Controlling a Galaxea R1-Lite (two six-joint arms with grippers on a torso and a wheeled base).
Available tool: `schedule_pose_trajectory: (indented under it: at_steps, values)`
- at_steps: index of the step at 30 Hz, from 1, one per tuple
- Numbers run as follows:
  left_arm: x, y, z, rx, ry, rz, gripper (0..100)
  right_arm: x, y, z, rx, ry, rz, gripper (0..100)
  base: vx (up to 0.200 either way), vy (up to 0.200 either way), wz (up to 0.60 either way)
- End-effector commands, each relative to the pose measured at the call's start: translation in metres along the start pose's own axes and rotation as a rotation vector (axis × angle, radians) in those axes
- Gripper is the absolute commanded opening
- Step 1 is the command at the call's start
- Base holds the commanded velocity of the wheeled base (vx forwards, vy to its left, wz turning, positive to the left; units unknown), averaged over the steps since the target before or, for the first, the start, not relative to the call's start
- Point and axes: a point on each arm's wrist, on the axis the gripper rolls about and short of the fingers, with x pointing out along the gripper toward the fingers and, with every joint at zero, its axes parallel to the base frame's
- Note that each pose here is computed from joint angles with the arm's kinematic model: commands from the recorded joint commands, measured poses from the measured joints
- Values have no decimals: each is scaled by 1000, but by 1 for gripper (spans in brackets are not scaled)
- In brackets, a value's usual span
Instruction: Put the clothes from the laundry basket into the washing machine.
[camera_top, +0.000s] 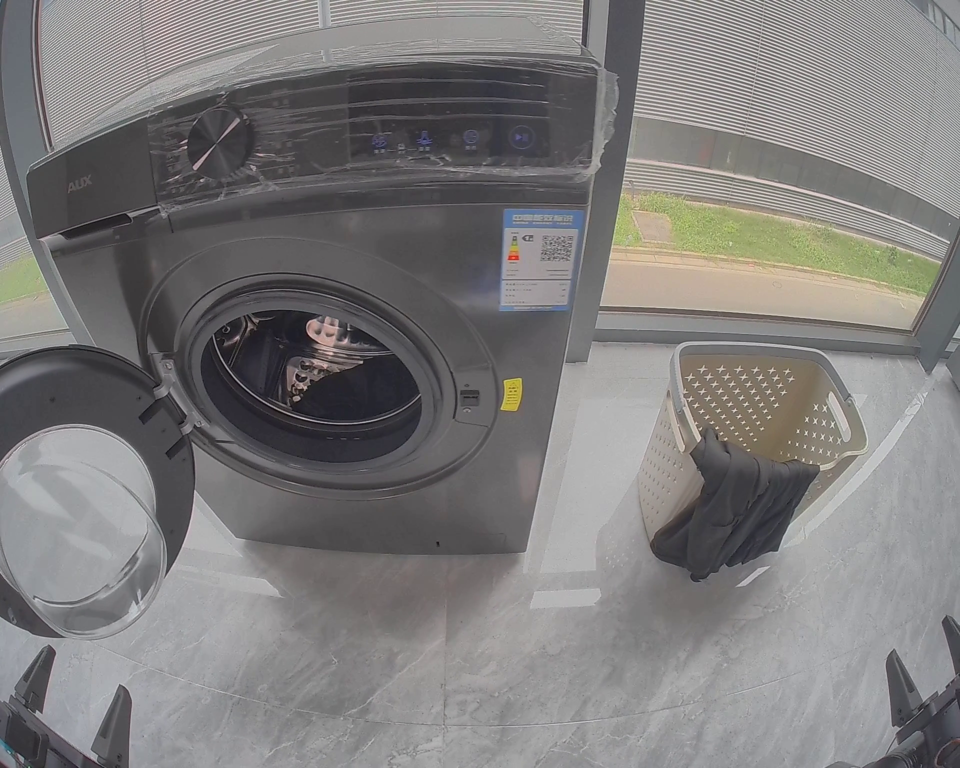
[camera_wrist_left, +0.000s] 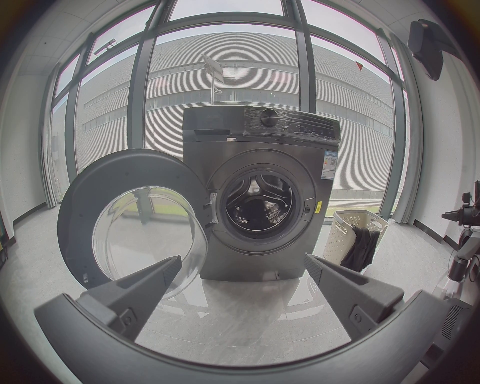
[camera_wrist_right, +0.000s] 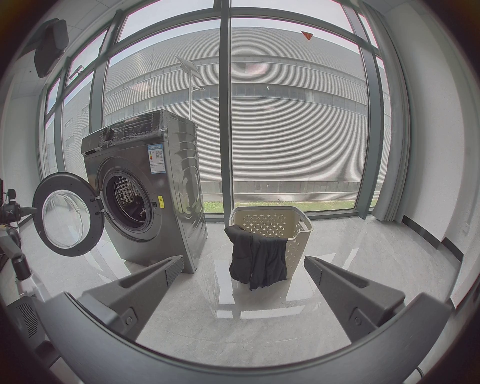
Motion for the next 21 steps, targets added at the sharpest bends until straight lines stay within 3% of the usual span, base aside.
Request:
schedule_pose_trajectory:
  at_steps: [1,6,21]
  values:
    - [0,0,-5,3,6,1,100,1,0,-2,2,5,0,100,0,0,0]
    - [0,0,-5,7,6,1,100,1,0,-2,-4,2,3,100,0,0,0]
    - [0,0,-5,7,6,-1,100,1,0,-2,-4,2,3,100,0,-200,0]
